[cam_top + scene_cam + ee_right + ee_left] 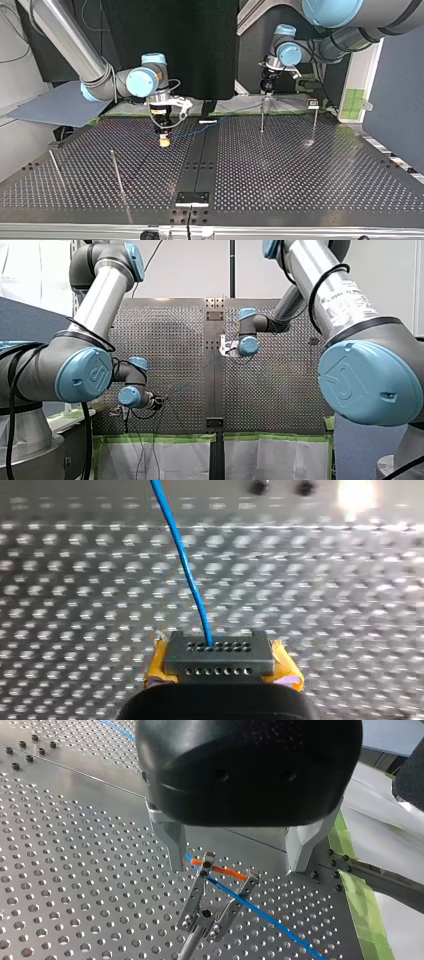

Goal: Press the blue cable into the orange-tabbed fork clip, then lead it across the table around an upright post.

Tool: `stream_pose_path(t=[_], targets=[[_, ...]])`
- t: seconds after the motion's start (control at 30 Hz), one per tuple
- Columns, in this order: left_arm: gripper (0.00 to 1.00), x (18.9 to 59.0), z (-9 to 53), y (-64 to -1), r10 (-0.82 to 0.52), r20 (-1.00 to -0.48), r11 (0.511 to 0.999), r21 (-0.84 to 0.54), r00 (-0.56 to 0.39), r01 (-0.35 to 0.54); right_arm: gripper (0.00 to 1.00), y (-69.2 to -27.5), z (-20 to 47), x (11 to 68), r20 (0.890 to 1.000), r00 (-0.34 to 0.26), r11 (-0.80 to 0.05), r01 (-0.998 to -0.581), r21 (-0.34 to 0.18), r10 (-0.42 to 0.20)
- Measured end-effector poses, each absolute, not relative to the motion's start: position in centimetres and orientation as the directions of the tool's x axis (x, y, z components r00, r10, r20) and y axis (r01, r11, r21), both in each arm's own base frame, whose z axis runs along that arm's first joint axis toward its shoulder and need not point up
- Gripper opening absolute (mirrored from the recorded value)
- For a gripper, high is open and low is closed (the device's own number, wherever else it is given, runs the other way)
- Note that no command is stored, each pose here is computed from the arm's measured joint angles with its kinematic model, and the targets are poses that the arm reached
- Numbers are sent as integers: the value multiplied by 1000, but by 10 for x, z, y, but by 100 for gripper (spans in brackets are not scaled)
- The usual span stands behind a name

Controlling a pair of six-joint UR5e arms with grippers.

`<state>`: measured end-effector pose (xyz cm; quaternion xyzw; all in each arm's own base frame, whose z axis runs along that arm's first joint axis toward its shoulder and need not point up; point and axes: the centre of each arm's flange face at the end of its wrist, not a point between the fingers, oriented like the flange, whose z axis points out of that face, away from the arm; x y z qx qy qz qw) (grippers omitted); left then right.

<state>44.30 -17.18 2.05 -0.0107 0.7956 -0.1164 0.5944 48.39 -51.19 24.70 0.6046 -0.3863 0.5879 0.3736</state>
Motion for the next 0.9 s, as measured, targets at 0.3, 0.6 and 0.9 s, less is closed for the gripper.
stream_pose_path(t=[0.3, 0.6, 0.9], targets=[[100, 443, 21, -172, -154, -944, 973, -196, -292, 121, 0, -511, 283, 487, 1000, -14, -427, -904, -7, 14], [100, 443, 21, -172, -153, -944, 973, -195, -291, 121, 0, -511, 315, 490, 999, -23, -427, -904, -9, 27], [100, 445, 22, -172, -160, -947, 972, -200, -279, 122, 0, -511, 345, 491, 998, -34, -426, -905, -10, 48]])
